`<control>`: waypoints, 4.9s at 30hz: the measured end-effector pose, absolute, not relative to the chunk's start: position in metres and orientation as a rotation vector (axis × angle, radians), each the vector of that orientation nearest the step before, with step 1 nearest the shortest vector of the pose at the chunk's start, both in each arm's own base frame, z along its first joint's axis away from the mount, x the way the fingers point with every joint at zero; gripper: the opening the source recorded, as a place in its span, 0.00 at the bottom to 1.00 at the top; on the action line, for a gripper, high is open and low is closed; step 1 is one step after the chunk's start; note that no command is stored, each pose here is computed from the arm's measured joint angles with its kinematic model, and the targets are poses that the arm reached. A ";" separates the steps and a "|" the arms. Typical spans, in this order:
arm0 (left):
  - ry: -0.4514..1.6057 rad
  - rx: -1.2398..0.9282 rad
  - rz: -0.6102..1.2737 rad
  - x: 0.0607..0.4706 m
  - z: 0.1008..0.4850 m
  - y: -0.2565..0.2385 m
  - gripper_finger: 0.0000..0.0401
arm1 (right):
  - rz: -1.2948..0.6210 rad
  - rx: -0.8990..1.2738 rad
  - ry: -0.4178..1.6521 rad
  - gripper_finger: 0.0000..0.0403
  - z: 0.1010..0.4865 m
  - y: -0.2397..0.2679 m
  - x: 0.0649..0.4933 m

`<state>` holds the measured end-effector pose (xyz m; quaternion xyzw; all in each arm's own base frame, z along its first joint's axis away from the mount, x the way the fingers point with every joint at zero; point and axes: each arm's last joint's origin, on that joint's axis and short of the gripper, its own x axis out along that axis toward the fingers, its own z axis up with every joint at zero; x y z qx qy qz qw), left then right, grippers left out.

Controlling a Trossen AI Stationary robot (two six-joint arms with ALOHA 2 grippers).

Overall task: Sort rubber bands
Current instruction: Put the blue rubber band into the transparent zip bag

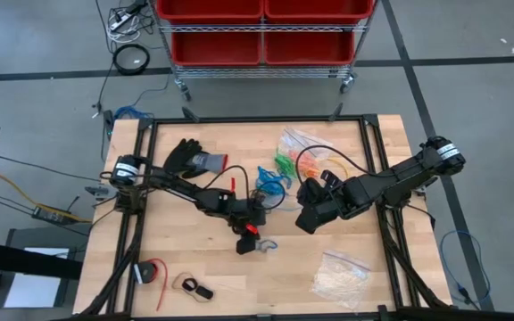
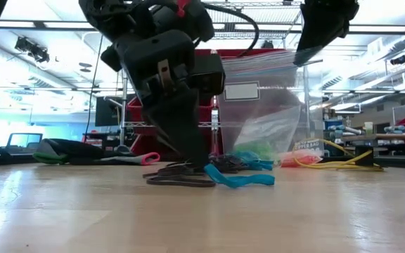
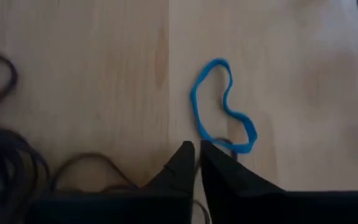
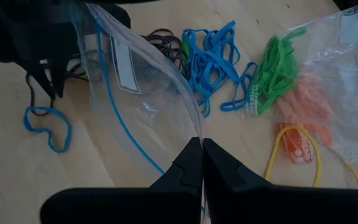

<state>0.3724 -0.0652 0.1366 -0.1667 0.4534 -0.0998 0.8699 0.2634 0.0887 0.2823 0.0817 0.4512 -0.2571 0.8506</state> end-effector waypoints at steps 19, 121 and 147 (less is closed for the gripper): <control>0.768 -0.006 -0.259 0.384 0.130 -0.085 0.51 | -0.531 0.172 0.948 0.00 0.283 0.089 0.264; 0.604 0.637 0.121 0.396 0.253 -0.085 0.00 | -0.398 0.334 0.774 0.00 0.294 0.092 0.287; 0.706 0.599 0.175 0.399 0.236 -0.070 0.15 | -0.336 0.329 0.782 0.00 0.295 0.096 0.288</control>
